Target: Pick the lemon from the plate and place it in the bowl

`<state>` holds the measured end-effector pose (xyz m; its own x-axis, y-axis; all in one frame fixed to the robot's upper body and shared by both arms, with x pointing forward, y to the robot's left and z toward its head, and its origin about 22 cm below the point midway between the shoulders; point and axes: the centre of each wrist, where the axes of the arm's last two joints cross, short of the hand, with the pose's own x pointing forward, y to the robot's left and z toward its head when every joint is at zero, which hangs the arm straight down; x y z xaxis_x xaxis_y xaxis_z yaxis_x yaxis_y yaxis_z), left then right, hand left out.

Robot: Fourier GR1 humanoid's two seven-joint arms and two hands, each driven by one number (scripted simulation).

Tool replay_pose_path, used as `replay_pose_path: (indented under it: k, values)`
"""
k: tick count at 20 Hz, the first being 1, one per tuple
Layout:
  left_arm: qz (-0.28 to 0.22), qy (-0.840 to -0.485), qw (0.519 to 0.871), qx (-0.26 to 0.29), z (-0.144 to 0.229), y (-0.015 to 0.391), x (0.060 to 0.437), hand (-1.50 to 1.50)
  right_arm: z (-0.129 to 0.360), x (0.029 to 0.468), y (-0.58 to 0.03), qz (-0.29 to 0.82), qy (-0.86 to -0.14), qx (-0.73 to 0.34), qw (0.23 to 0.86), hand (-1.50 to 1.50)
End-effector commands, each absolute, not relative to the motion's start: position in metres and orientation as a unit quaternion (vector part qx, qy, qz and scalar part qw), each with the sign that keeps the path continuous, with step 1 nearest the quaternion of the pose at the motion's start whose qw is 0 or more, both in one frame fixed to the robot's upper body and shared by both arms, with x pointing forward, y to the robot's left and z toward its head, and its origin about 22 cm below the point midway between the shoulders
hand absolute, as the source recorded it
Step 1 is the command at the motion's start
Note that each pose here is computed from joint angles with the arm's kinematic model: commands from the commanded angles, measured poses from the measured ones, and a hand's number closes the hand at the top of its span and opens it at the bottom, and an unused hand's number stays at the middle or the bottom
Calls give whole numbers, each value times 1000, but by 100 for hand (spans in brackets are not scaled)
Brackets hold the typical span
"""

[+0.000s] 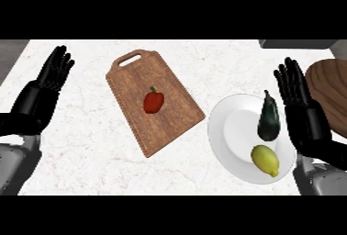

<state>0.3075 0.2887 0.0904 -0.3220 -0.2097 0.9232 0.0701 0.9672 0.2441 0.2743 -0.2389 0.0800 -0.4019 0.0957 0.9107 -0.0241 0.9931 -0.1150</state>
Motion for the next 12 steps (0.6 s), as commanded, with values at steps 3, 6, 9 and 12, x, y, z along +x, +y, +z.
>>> replay_pose_path:
  k: [3,6,9,12]
  values:
    - [-60,-769,629,98,77,293,293,0,82,243,-297,0,-863,-17,505,150]
    - [-24,-720,669,184,61,339,283,0,111,229,-353,-50,-890,-10,452,150]
    - [-13,-708,687,164,52,338,280,0,19,173,-398,30,-639,-249,727,-150]
    - [-13,-692,705,154,51,336,264,0,3,123,-376,-69,-659,-253,705,-150]
